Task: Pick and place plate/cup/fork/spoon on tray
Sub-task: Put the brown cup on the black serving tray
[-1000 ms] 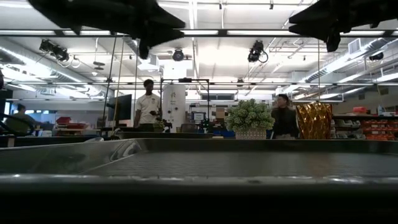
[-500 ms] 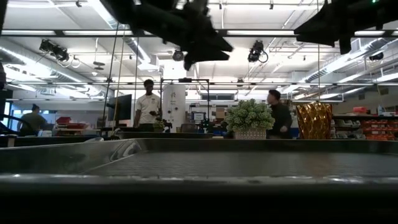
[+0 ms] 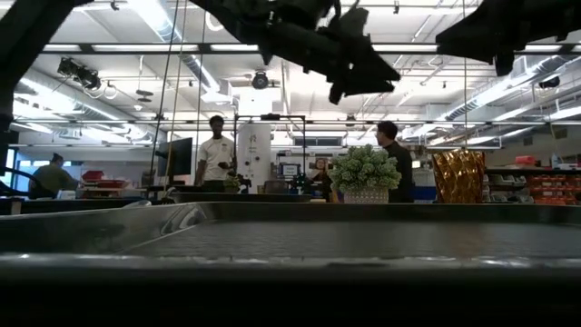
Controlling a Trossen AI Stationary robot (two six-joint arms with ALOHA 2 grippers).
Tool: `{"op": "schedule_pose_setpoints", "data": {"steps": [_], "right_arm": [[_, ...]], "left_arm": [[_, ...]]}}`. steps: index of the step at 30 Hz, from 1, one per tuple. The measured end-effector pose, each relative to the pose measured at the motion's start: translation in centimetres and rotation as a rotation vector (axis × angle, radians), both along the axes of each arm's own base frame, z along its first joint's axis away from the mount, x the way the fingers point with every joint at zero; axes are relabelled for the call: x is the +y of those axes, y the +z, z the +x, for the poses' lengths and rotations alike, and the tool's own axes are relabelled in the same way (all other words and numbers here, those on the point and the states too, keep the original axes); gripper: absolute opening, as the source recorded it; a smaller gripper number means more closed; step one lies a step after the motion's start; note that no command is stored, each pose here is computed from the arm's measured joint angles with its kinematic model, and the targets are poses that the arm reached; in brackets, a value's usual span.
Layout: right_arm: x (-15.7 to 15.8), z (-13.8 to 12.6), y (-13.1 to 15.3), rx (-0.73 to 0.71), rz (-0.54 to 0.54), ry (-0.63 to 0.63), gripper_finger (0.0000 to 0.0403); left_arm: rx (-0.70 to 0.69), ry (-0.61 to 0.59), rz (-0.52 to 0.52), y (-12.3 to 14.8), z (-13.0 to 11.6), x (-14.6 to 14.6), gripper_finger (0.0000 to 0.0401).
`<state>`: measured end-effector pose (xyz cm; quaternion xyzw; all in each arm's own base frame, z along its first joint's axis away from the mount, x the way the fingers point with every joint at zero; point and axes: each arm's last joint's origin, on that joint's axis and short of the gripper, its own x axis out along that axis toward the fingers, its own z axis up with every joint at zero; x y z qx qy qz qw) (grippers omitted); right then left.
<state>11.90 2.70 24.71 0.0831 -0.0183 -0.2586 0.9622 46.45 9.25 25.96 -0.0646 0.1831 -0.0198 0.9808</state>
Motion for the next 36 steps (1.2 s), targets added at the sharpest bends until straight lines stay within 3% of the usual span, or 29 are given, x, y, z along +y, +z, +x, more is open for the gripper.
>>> {"op": "schedule_pose_setpoints", "data": {"steps": [17,26,36], "right_arm": [[0.3,-1.2,0.9,-0.074,0.013,0.097,0.0128],[0.4,-1.2,0.9,-0.079,0.018,0.113,0.0128],[0.4,-1.2,1.0,-0.086,0.024,0.113,0.0128]], "left_arm": [[0.065,-0.029,0.134,-1.9,7.7,4.1,0.0144],[0.004,-0.038,0.219,-3.3,9.6,5.0,0.0144],[-0.122,-0.008,0.352,-2.0,10.0,5.0,0.0144]]}}
